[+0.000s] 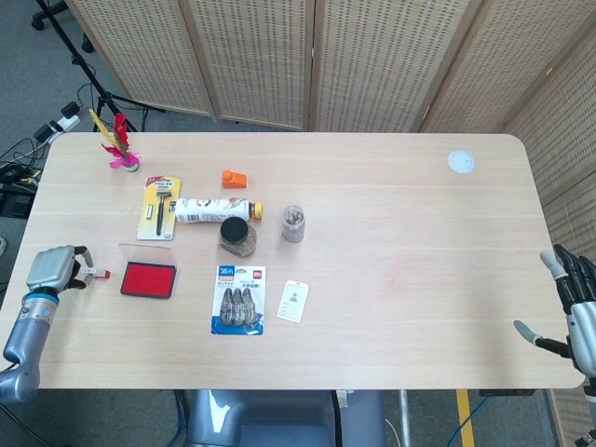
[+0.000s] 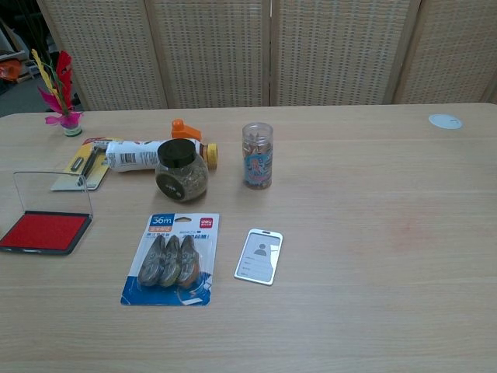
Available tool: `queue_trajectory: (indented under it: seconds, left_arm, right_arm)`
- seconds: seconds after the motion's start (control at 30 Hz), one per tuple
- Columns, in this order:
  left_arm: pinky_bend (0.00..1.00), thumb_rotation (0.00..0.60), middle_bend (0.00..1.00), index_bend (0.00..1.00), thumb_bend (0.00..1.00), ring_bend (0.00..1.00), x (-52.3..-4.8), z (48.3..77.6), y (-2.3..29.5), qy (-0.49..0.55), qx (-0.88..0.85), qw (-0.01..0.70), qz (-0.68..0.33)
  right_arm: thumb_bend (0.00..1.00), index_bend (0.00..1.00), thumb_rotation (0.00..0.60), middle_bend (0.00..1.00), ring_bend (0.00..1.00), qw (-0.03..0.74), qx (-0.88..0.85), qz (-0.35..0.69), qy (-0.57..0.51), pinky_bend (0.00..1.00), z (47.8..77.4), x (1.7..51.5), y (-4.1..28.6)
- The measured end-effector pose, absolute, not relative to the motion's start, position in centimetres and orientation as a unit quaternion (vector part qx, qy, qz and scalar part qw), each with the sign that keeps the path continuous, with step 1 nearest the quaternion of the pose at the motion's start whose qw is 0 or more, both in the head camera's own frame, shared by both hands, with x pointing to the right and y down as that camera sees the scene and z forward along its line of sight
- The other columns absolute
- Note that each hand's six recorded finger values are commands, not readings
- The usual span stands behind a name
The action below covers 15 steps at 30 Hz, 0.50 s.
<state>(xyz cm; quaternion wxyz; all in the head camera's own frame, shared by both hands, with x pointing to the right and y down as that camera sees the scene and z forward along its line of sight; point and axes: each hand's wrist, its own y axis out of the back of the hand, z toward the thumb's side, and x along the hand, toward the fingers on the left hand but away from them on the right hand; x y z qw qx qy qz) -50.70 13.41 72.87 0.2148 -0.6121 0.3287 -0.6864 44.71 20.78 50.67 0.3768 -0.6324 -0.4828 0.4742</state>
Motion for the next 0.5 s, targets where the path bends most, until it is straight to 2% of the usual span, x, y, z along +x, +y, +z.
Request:
queue_trajectory:
  seconds: [0.3,0.5]
  left_arm:
    - [0.94,0.6,1.0,0.6,0.37,0.98,-50.8,72.5,13.3,0.337,-0.612,0.215,-0.683]
    - [0.94,0.6,1.0,0.6,0.4,0.98,-49.7,71.3,13.2,0.349,-0.632,0.204,-0.661]
  right_arm:
    - [0.0,0.0,0.6,0.0,0.0,0.375,-0.634,0.473,-0.483,0.0,50.7,44.7,20.8]
    - [0.0,0.0,0.6,0.0,0.0,0.374,-0.634,0.473,-0.485,0.0,50.6,44.8,20.8]
